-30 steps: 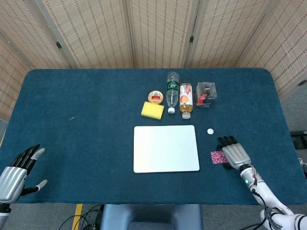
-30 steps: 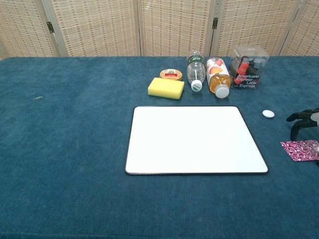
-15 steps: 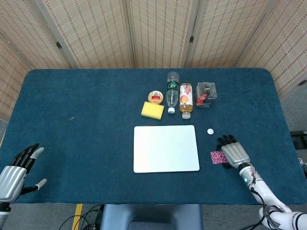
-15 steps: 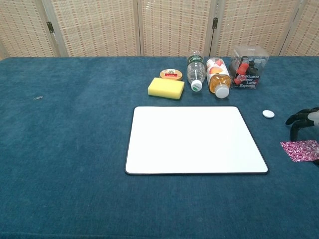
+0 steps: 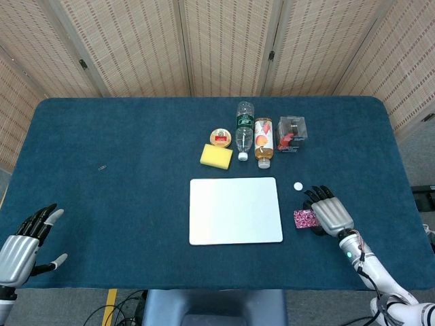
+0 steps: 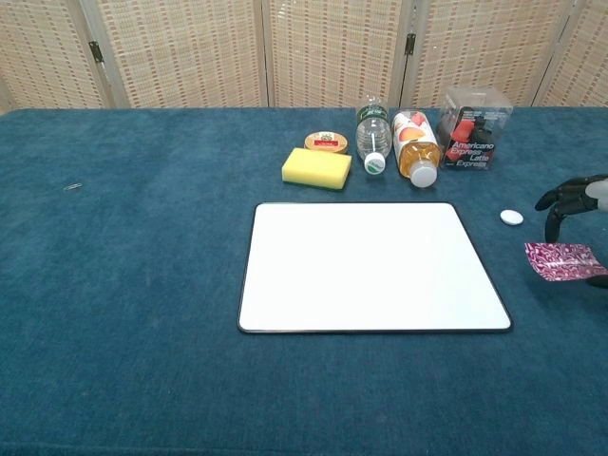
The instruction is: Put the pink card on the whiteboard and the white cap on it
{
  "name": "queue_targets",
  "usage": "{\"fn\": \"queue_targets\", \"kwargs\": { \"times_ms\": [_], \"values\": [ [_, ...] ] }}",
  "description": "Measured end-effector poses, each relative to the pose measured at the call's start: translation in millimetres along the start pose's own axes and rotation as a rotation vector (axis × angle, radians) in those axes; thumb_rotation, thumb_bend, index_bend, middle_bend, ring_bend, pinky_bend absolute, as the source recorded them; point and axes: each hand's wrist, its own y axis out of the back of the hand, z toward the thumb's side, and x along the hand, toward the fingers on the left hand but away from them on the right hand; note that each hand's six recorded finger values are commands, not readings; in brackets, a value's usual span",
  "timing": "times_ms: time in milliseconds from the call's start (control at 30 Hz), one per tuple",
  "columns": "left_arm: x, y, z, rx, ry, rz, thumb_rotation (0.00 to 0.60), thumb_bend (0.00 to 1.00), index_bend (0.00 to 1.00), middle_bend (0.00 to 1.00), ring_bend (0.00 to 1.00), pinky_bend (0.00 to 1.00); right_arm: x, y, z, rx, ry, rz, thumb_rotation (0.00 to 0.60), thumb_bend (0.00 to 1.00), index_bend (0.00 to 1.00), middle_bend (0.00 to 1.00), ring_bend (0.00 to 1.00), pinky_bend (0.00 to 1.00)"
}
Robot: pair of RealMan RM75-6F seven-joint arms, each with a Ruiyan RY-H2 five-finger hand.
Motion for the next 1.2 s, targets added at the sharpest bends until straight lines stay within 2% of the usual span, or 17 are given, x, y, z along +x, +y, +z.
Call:
{"fn": "queue_targets", "kwargs": {
  "times_ms": [133,333,533,733,800,967,1067,1200],
  "values": [
    [-0.1,0.8,-1.6,-0.012,0.003,-0.004,0.6,0.22,0.0,0.07,0.09,0.19,-7.2,16.7,14.6,0.0,0.031,-0.03,0.6,0.18,0.45,0.13,0.0,0.0],
    [-0.5,3.6,-4.1,-0.037,-0.001,-0.006,0.6,0.22,0.0,0.07,0.09,0.19,-30.3,30.9,41.2,0.012,0.072,-0.037,0.6,0.18,0.45,0.13,0.0,0.0],
    [-0.6,5.9,-9.2,-0.052,-0.001,-0.01,0.6,0.22,0.0,0.06,0.09,0.19,-58.5,37.3,76.5,0.023,0.115,-0.026,0.6,0.18,0.45,0.13,0.0,0.0],
    [-0.8,8.5,-11.6,-0.071,-0.008,-0.011,0.6,0.22,0.0,0.07,0.09,0.19,-78.6,31.9,101.7,0.043,0.132,-0.009,0.6,0.18,0.44,0.13,0.0,0.0],
    [-1.3,9.2,-12.2,-0.074,-0.012,-0.011,0.6,0.22,0.0,0.07,0.09,0.19,-82.3,29.2,106.6,0.053,0.133,-0.004,0.6,0.18,0.39,0.12,0.0,0.0],
    [-2.7,11.5,-12.9,-0.085,-0.018,-0.005,0.6,0.22,0.0,0.07,0.09,0.19,-85.3,25.0,110.8,0.066,0.13,0.009,0.6,0.15,0.06,0.08,0.0,0.0],
    [-3.7,12.4,-12.7,-0.088,-0.022,-0.002,0.6,0.22,0.0,0.07,0.09,0.19,-85.5,25.4,113.2,0.062,0.136,0.013,0.6,0.14,0.0,0.08,0.0,0.0],
    [-4.1,12.8,-13.9,-0.088,-0.02,-0.001,0.6,0.22,0.0,0.07,0.09,0.19,-84.0,26.8,114.9,0.063,0.145,0.01,0.6,0.14,0.0,0.07,0.0,0.0]
  ]
}}
